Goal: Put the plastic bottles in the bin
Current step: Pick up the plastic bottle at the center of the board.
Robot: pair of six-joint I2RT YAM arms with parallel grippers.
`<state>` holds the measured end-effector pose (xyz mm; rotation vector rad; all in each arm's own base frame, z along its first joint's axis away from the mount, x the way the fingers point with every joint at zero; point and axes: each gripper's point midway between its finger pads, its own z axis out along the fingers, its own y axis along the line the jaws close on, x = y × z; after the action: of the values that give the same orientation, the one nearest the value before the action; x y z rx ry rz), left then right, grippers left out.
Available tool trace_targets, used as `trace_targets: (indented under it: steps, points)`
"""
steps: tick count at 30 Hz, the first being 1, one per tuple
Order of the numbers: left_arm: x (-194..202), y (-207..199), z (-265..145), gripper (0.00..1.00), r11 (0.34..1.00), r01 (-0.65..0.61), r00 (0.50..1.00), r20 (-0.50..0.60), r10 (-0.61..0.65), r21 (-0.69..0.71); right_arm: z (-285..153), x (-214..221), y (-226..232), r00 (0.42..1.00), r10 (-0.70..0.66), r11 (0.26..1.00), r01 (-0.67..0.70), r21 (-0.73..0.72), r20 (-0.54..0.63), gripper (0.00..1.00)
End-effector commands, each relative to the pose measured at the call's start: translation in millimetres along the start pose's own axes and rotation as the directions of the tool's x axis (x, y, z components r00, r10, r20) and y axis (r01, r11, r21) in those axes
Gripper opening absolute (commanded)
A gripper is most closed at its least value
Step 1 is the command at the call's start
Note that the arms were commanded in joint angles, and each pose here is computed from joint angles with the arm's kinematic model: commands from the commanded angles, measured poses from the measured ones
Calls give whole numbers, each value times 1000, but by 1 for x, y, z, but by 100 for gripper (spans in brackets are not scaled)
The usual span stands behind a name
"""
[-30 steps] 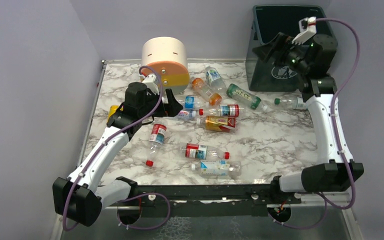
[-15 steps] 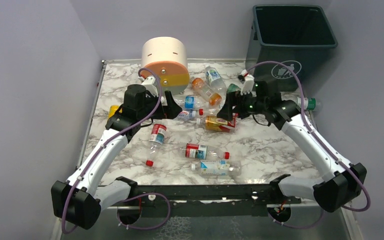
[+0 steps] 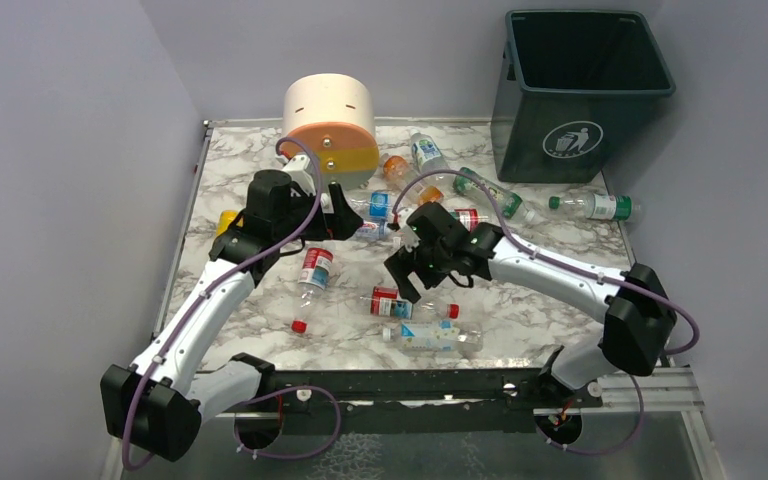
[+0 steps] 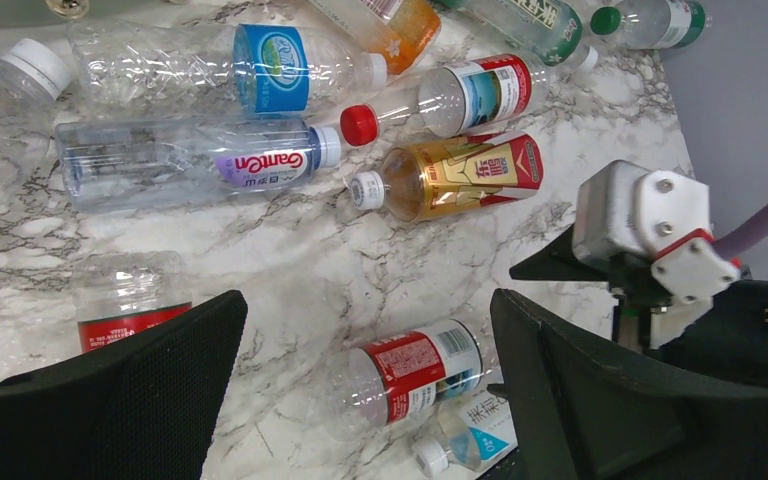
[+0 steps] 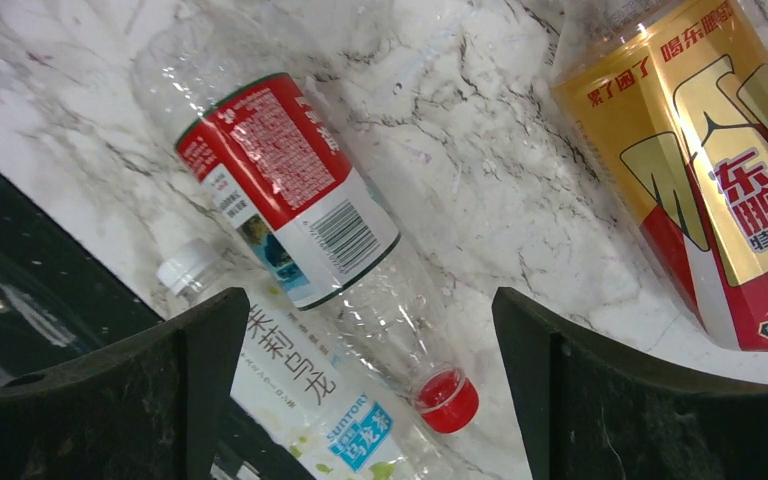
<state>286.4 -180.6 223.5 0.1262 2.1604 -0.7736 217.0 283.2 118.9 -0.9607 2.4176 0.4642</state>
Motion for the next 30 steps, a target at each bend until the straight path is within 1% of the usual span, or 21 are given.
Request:
trace_targets:
  steps: [1, 4, 8, 15, 24, 28, 30]
  points:
    - [-14, -6, -13, 99, 1000, -14, 999, 41, 14, -1, 15, 6, -8, 995, -99, 993, 101, 69, -19, 96]
    - [-13, -4, -13, 99, 1000, -15, 999, 38, 15, -10, 27, 16, 0, 986, -157, 985, 160, 59, -63, 97]
    - [-13, -1, -12, 99, 1000, -13, 999, 43, 14, -29, 40, 27, 8, 977, -186, 981, 191, 39, -100, 97]
    - [-16, 3, -16, 99, 998, -14, 998, 62, 18, -57, 53, 35, 16, 973, -200, 980, 201, -4, -115, 97]
    - [-12, 6, -16, 99, 998, -14, 998, 58, 18, -62, 78, 41, 15, 964, -202, 979, 204, -3, -171, 97]
    - [-11, 6, -18, 99, 998, -19, 998, 62, 23, -63, 80, 35, 14, 965, -205, 978, 209, 8, -161, 94]
    - [-12, 6, -19, 99, 998, -23, 997, 67, 27, -65, 75, 27, 15, 969, -207, 978, 210, 11, -133, 88]
